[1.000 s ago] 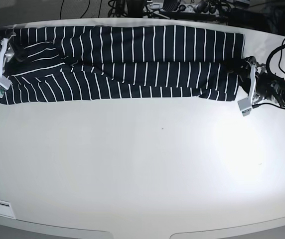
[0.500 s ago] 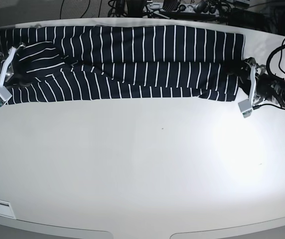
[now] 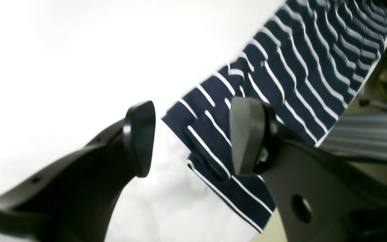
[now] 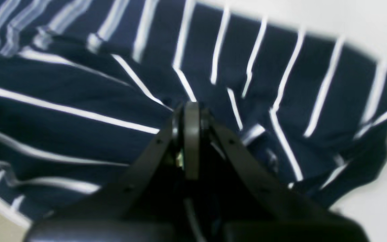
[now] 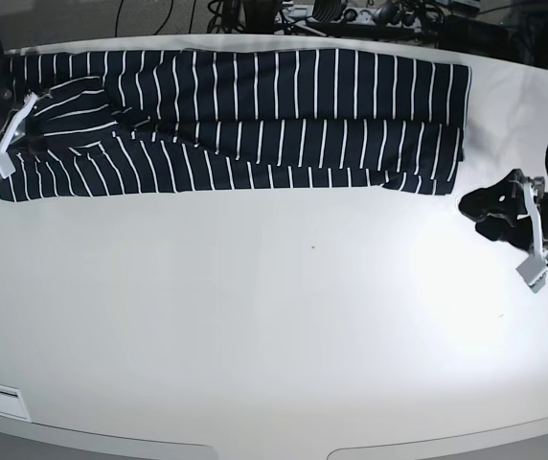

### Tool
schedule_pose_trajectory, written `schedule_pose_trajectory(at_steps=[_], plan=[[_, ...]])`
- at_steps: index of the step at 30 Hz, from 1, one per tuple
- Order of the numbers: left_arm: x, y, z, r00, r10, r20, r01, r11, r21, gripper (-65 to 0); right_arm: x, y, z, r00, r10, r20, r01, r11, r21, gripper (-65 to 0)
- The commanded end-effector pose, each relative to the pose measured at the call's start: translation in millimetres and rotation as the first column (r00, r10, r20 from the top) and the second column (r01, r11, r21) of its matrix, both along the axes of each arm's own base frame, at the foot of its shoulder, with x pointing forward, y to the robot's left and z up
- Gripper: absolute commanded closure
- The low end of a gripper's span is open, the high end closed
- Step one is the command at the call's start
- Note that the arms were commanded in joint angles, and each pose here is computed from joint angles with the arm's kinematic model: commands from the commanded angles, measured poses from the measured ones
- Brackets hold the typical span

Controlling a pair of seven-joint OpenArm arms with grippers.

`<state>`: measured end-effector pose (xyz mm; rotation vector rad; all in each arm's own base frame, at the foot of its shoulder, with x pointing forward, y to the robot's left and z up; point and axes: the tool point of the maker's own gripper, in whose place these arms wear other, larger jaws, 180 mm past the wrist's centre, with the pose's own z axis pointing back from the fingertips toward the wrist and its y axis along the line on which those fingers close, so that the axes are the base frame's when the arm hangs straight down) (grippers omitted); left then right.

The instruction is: Fold the T-shirt properly

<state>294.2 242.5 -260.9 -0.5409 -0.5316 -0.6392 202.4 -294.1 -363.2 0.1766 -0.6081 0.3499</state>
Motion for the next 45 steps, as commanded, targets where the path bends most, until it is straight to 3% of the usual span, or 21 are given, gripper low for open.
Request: schedule_pose_trajectory(at_steps=[1,4,8,11,14,16,20,29,34,36,39,42,45], plan=[[10,3,20,0.998,0.009,0.065,-0.008,1.0,-0.014,-36.9,11,-6,6,1.0,-0.008,0.027,0.008,1.0,0.001,0.0],[17,0,27,0.994,0.04,0.098,-0.034,0.998,-0.056,-36.9,16,-8,-12,0.999,-0.031,-0.014,0.031,0.999,0.033,0.0],[17,-7,23,0.994,0.046,0.095,-0.038,0.995,-0.091,-36.9,18,9,-35,0.997,0.023,-0.075,-0.021,0.999,0.029,0.0],[15,-13,17,0.996,0.036,0.08,-0.028,0.995,-0.1,-36.9,23,8,-51,0.995,-0.028,-0.099,0.023,0.998,-0.057,0.0],[14,-16,15,0.997,0.032,0.073,-0.024,0.994,-0.103,-36.9,27,-5,-61,0.987,-0.144,-0.072,0.132,0.979,-0.154,0.0],[14,-16,15,0.997,0.031,0.072,-0.024,0.994,-0.103,-36.9,28,-19,-64,0.961,-0.27,-0.053,0.255,0.945,-0.203,0.0],[15,-14,13,0.997,0.044,0.066,-0.038,0.995,-0.095,-36.9,20,-54,-67,0.852,-0.523,-0.019,0.487,0.805,-0.339,0.0],[5,-24,-14,0.997,0.071,-0.002,-0.071,0.991,-0.113,-36.9,25,-58,-64,0.753,-0.655,0.059,0.618,0.674,-0.406,0.0],[-8,-34,-35,0.993,0.102,-0.06,-0.11,0.983,-0.145,-36.9,54,-63,-41,0.721,-0.68,0.133,0.67,0.635,-0.385,-0.5],[-9,-29,-41,0.986,0.152,-0.071,-0.161,0.976,-0.146,-36.9,61,-60,-30,0.715,-0.685,0.138,0.679,0.635,-0.368,-13.1],[-3,-12,-43,0.96,0.276,-0.043,-0.279,0.947,-0.157,-36.9,77,-48,-8,0.755,-0.63,0.182,0.651,0.684,-0.328,-30.1],[3,5,-41,0.92,0.391,-0.019,-0.388,0.903,-0.183,-36.9,90,-37,17,0.78,-0.576,0.245,0.626,0.719,-0.302,-34.4],[-4,4,-49,0.906,0.421,-0.045,-0.421,0.884,-0.201,-36.9,97,-28,29,0.807,-0.524,0.271,0.588,0.752,-0.298,-34.3]])
